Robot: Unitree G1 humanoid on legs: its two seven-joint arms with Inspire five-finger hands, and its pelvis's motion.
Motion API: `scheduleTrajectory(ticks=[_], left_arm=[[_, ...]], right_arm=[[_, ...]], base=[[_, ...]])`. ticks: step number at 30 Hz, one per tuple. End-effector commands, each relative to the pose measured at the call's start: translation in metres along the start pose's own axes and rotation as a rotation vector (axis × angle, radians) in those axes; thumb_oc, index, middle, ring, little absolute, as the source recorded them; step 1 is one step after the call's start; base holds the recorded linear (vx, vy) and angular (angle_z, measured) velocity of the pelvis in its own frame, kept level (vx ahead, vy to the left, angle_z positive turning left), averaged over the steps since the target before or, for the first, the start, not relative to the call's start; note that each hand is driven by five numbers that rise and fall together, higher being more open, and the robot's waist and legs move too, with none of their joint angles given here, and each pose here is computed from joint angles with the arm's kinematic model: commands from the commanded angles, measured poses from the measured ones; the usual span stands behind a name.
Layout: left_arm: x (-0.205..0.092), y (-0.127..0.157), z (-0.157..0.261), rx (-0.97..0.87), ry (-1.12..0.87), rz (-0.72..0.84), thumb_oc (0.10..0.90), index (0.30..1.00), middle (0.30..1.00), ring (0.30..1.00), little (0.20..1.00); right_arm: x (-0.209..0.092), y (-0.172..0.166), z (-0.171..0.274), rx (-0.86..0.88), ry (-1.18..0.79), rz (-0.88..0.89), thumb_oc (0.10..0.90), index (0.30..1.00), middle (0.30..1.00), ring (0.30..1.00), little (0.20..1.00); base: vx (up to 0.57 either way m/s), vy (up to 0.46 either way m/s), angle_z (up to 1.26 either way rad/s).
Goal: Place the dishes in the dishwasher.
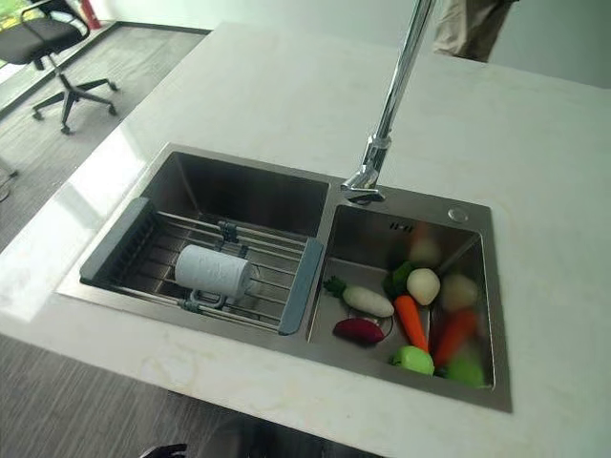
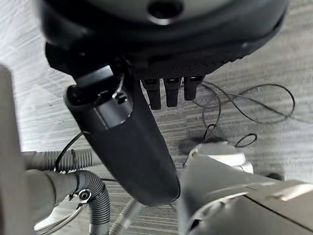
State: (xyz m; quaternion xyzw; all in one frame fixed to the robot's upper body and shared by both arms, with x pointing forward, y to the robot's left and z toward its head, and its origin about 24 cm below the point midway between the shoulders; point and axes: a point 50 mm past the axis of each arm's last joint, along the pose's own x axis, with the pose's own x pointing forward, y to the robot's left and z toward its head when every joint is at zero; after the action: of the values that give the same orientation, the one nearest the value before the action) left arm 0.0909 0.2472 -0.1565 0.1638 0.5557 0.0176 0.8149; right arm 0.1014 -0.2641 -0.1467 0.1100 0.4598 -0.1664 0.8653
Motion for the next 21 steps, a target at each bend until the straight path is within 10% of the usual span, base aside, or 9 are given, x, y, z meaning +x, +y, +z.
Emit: scheduleTrajectory(ticks=[1, 14, 21], left_arm=[[0.002, 0.015, 0.019, -0.025, -0.071, 0.051, 0.8, 0.9, 0.9, 0.9, 0.9], [0.002, 0.009, 0.013, -0.019, -0.046, 0.016, 0.8, 0.9, 0.9, 0.9, 0.9], [0.001, 0.016, -0.001, -0.307, 0.019, 0.051, 0.8, 0.9, 0.9, 0.9, 0.9]], right_arm=[[-0.002, -0.021, 0.016, -0.013, -0.062, -0.054, 0.8, 0.9, 0.9, 0.9, 0.9], [-0.005, -0.027, 0.012, -0.043, -0.049, -0.084, 0.8, 0.9, 0.9, 0.9, 0.9], [-0.005, -0.033, 0.019, 0.089, -0.081, -0.103, 0.8, 0.9, 0.9, 0.9, 0.9]], base=[[-0.01, -0.056, -0.32], [0.01, 0.038, -0.01], [0.0, 0.286, -0.13]])
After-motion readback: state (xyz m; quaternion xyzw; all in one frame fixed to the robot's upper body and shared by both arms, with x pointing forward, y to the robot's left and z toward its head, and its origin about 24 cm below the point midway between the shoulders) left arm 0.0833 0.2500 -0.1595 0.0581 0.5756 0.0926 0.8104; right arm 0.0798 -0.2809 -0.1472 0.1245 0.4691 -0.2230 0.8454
